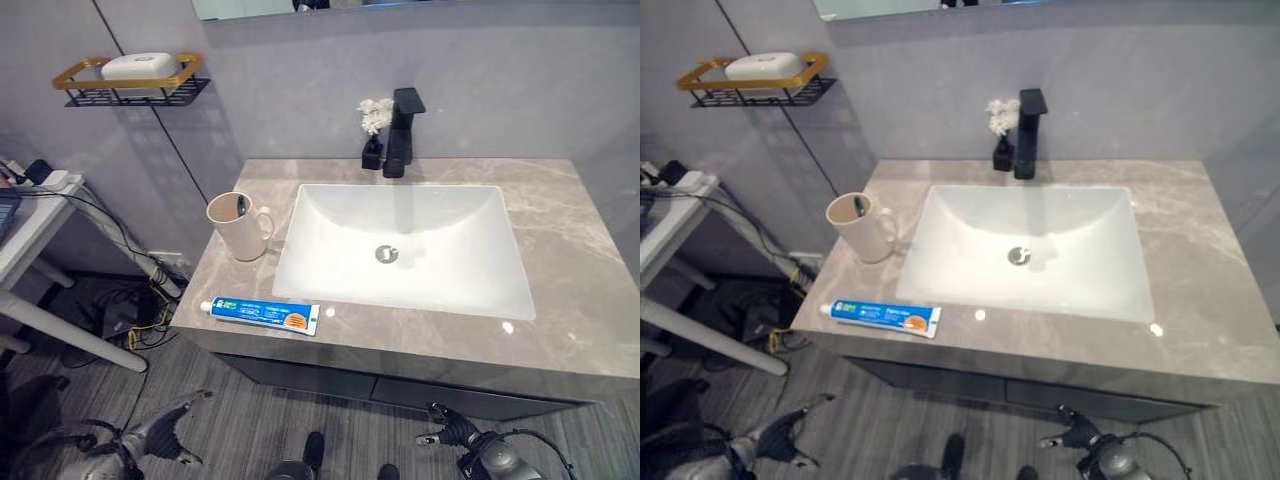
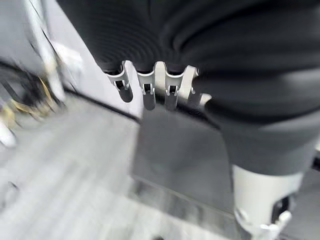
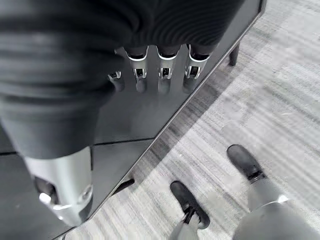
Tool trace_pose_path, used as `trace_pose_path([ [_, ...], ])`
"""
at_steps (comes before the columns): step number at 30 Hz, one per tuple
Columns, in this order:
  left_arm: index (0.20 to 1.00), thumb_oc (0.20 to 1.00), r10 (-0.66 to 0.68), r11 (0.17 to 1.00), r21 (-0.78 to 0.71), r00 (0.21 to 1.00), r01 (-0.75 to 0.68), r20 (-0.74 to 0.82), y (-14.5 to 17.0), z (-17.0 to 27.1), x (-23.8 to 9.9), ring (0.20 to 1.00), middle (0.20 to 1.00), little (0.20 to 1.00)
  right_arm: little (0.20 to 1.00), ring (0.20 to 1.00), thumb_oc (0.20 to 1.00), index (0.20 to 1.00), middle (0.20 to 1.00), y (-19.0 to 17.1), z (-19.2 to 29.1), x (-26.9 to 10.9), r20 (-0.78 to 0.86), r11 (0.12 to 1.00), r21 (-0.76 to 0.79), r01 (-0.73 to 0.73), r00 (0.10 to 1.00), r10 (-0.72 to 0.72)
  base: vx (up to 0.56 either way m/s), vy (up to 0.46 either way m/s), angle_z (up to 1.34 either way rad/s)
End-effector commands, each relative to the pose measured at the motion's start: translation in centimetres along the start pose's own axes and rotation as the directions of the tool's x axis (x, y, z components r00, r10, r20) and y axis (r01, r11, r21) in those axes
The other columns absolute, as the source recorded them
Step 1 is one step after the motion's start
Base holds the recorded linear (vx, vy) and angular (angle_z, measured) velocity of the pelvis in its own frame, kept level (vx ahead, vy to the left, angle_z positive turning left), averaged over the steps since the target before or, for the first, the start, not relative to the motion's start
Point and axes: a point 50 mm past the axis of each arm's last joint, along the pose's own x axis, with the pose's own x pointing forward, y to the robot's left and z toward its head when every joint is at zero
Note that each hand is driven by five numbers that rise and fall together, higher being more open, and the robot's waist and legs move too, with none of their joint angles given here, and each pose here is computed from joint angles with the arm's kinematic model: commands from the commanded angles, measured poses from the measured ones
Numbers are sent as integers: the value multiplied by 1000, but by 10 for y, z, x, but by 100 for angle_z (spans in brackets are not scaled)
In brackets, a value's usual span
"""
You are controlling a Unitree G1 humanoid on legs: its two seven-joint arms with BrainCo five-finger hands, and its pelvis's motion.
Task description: Put brush and paste in cup on sink, flatten towel.
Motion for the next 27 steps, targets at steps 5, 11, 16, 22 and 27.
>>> trace_pose_path([
  [5, 1000, 1000, 261, 953, 92, 936, -289, 235, 82, 37, -7, 1000, 1000, 1000, 1000, 1000, 1000, 1000, 1000, 4, 27, 5, 103, 996, -57, -74, 992, 79, 2, -14, 11],
  [11, 1000, 1000, 378, 894, 93, 851, -438, 365, 124, 63, -18, 1000, 1000, 1000, 1000, 1000, 1000, 1000, 1000, 15, 28, 7, 92, 984, -128, -125, 986, 137, 18, -5, 1],
  [16, 1000, 1000, 444, 864, 17, 777, -503, 446, 143, 83, -13, 1000, 1000, 1000, 1000, 1000, 1000, 1000, 1000, 26, 30, 9, 79, 968, -158, -193, 975, 207, 0, 0, 0],
  [22, 1000, 1000, 477, 863, -49, 781, -503, 403, 142, 78, 2, 1000, 1000, 1000, 1000, 1000, 1000, 1000, 1000, 28, 22, 9, 42, 974, -127, -188, 980, 195, 3, 5, -4],
  [27, 1000, 1000, 415, 902, -42, 836, -430, 357, 123, 71, 28, 1000, 1000, 1000, 1000, 1000, 1000, 1000, 1000, 30, 10, 9, 6, 990, 9, -140, 990, 140, 10, 25, -24],
])
